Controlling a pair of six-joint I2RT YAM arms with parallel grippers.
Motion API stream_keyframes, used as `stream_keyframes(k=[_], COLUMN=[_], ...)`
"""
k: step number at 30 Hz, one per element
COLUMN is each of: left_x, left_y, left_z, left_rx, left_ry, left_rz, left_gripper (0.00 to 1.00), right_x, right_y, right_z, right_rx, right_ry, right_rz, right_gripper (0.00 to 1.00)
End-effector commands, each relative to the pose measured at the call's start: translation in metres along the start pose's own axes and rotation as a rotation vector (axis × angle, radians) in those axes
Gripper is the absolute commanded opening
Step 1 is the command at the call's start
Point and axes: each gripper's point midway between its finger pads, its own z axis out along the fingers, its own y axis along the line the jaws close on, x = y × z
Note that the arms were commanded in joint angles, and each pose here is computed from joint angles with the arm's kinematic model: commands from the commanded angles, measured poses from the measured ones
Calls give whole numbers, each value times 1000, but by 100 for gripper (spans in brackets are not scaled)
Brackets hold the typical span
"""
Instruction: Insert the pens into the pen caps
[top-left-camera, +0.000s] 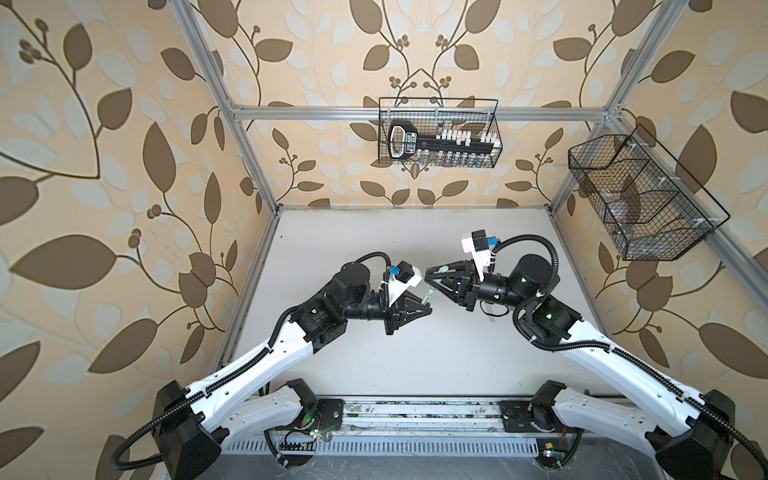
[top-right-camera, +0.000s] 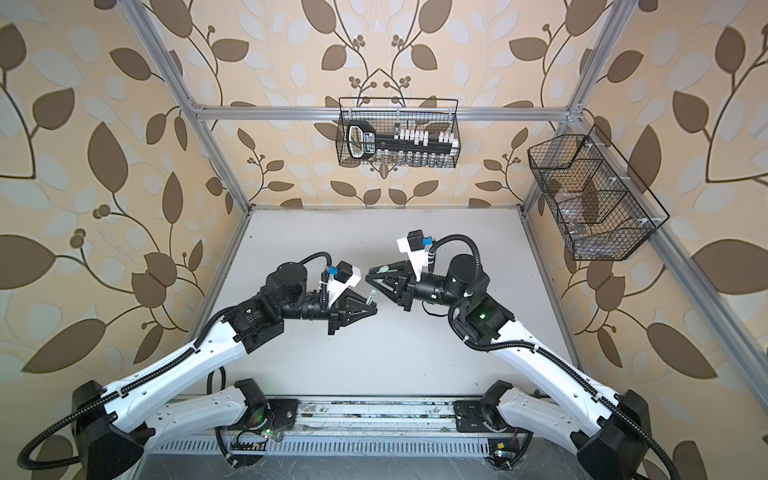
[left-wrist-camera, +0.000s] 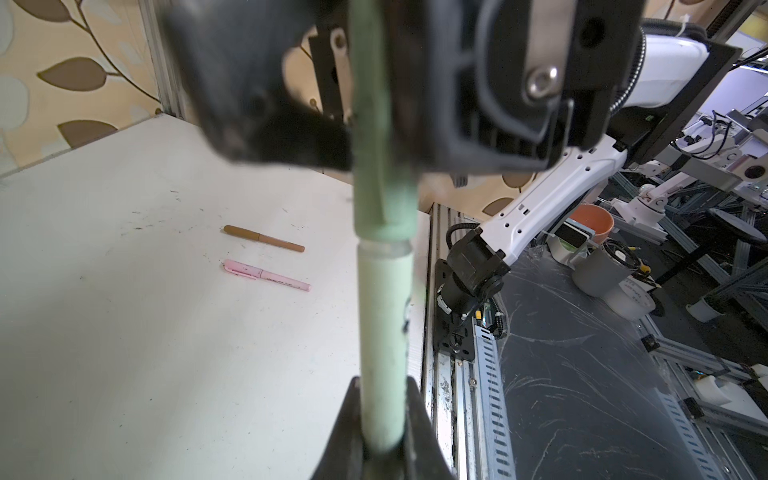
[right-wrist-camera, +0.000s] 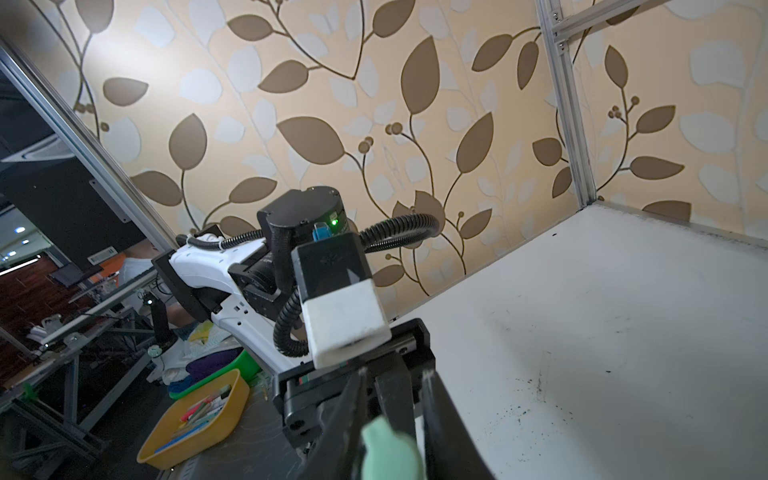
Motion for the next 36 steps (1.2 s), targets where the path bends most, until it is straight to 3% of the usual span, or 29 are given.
stream_keyframes(k=[1,4,6,9,16,20,31,32,34,35,36], left_x=[-35,-38,-38,-35,-24,-25,-32,-33,-33,-33,-32], left_y=[-3,-2,-1,0,3,3,4,5,6,6,8], left_z=[-10,-9,-8,-5,-1,-2,-2,-2,-3,-4,-5], left_rx=[-31,-33,-30,-25,-18,-22,-34,-40,-49,-54,-66], left_ry=[-80,-84,-79,-69,-50,-57,-59,-60,-56,-53,-49], left_rz=[96,98,95,85,58,60,53,50,37,31,21], left_gripper=[0,0,0,0,0,0,0,4,20,32,51], right_x=[-3,1,1,-4,-9,-7,-1,-1,-3,-5,-6], right_y=[5,5,6,9,7,5,3,1,-1,-6,-11], right_z=[0,2,3,1,-3,-2,4,3,0,-2,-4], right_rx=[15,32,33,31,37,30,20,25,40,63,83], right_ry=[-10,-4,-6,-24,-35,-23,7,8,1,-5,-7], right_rz=[-42,-56,-58,-70,-75,-62,-43,-43,-42,-35,-27], right_gripper=[20,23,35,45,46,41,3,0,0,0,0])
